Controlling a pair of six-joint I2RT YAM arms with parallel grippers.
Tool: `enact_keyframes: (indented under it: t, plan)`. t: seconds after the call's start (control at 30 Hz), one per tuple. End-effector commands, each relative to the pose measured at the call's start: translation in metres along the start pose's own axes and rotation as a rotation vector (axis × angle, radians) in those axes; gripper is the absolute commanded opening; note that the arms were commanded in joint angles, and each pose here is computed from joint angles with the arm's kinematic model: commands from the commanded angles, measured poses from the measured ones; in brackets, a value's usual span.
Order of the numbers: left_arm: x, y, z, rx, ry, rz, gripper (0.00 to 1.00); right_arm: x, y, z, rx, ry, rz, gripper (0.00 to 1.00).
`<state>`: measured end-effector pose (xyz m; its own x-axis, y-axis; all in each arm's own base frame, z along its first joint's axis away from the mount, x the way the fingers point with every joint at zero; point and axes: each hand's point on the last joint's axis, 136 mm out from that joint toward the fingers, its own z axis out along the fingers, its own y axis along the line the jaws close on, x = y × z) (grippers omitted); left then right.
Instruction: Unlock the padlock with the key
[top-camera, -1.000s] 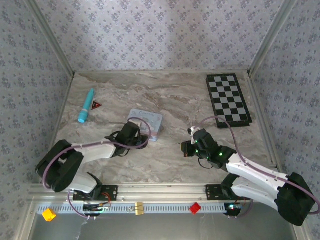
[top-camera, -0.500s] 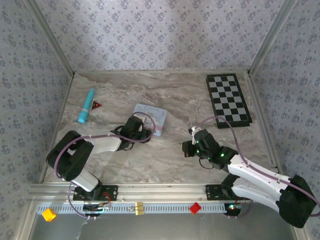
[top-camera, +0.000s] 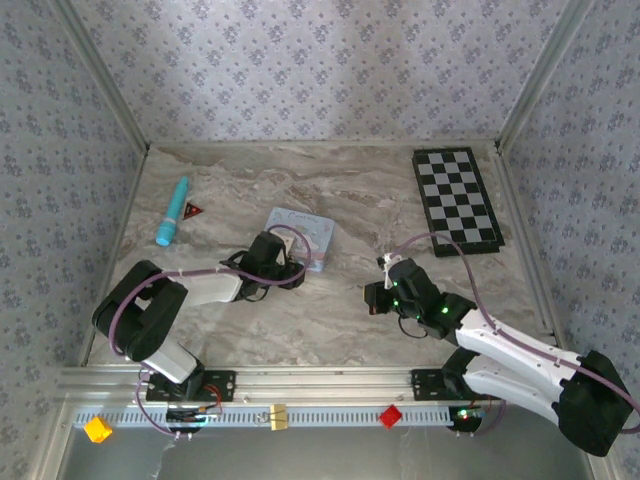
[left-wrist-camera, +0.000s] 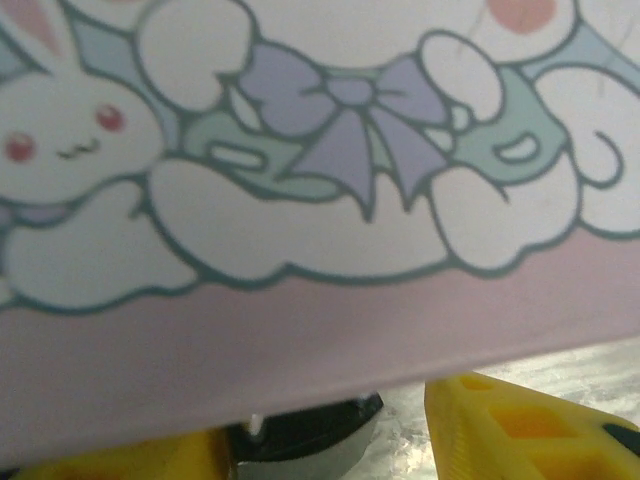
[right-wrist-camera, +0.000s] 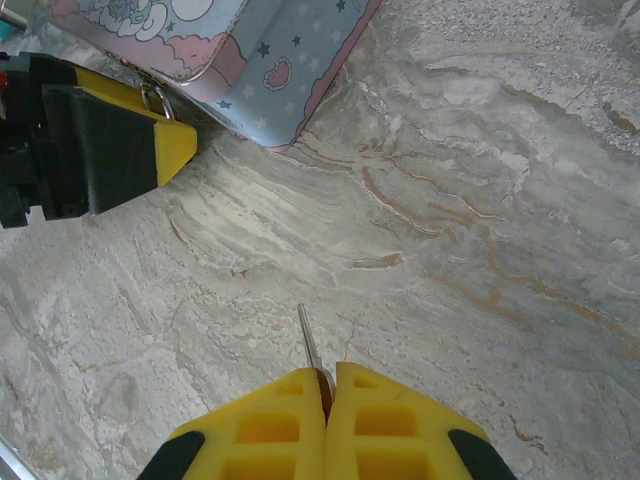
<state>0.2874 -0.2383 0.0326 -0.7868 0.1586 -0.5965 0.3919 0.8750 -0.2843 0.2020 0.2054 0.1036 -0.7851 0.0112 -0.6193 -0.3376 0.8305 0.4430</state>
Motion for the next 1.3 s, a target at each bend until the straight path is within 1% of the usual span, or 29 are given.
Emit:
enact_keyframes:
  t: [0.0, 0.73, 0.97, 1.27]
  plan:
    - [-0.002, -0.005, -0.005, 0.042, -0.015, 0.003, 0.51, -0.005, -0.002, -0.004, 0.019, -0.014, 0.0, 0.0]
    - [-0.007, 0.005, -0.009, 0.01, -0.058, -0.048, 0.3, -0.005, -0.002, -0.003, 0.018, -0.013, 0.002, 0.0]
    - [-0.01, 0.004, -0.011, 0.015, -0.077, -0.076, 0.23, -0.002, 0.003, 0.003, -0.017, -0.012, 0.03, 0.0]
    - [-0.017, -0.001, -0.016, 0.031, -0.101, -0.121, 0.18, -0.002, 0.011, 0.009, -0.042, -0.007, 0.062, 0.0]
